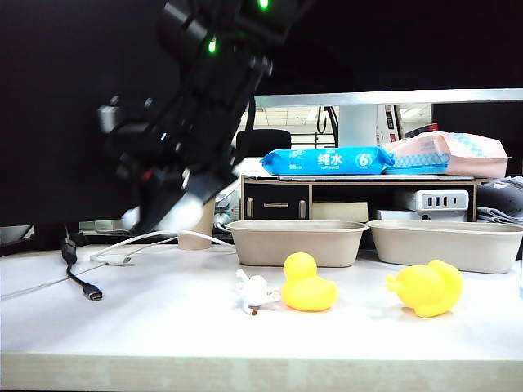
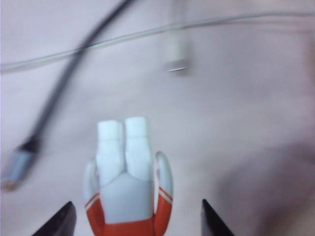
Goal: Put the dolls with similar colors into the same paper box, while dolls with different colors go into separate paper boxes.
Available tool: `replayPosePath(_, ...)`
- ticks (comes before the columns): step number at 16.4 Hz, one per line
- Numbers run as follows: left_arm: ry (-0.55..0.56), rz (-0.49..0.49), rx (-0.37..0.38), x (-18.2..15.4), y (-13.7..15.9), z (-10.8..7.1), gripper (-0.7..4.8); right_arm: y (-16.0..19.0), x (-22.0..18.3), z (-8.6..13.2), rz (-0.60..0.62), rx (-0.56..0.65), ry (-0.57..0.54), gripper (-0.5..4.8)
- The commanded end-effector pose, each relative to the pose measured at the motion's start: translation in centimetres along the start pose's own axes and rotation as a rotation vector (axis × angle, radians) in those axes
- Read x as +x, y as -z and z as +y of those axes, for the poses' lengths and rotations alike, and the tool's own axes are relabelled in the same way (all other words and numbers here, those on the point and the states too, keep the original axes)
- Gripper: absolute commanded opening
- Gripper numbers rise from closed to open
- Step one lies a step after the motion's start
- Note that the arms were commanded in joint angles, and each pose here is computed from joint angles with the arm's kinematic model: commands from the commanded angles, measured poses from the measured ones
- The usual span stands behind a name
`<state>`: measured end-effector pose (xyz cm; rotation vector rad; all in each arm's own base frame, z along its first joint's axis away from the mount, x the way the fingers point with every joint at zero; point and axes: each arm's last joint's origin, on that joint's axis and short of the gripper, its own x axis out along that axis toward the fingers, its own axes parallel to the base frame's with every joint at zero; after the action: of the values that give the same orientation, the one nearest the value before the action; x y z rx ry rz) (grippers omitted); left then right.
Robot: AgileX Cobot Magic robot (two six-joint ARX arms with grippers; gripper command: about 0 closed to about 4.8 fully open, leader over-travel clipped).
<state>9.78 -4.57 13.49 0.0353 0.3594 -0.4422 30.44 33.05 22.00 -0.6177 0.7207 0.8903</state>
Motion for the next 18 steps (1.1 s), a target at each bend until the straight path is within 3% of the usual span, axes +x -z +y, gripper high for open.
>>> replayPosePath(1,0.005,-0.012,0.006,0.0,-0.1,-0.1,-0.05,-0.4,-1.3,-1.7,0.027,0.025,0.119,1.12)
replayPosePath(4,0.072,-0.009,0.03,0.0,-0.1,-0.8,-0.05,0.3,-3.0,-4.5,0.091,0.102,0.322,1.03)
replayPosePath(8,0.157,-0.003,0.062,-0.1,0.0,-1.8,-0.05,2.4,-4.9,-8.7,0.155,0.252,0.382,1.03)
replayPosePath(13,0.342,-0.01,0.126,-0.7,0.2,-3.8,-0.05,7.4,-6.8,-14.5,0.333,0.459,0.441,1.03)
replayPosePath(18,0.39,-0.25,0.096,-2.4,-1.3,-3.8,-0.05,10.9,-8.4,-18.2,0.406,0.591,0.488,1.03)
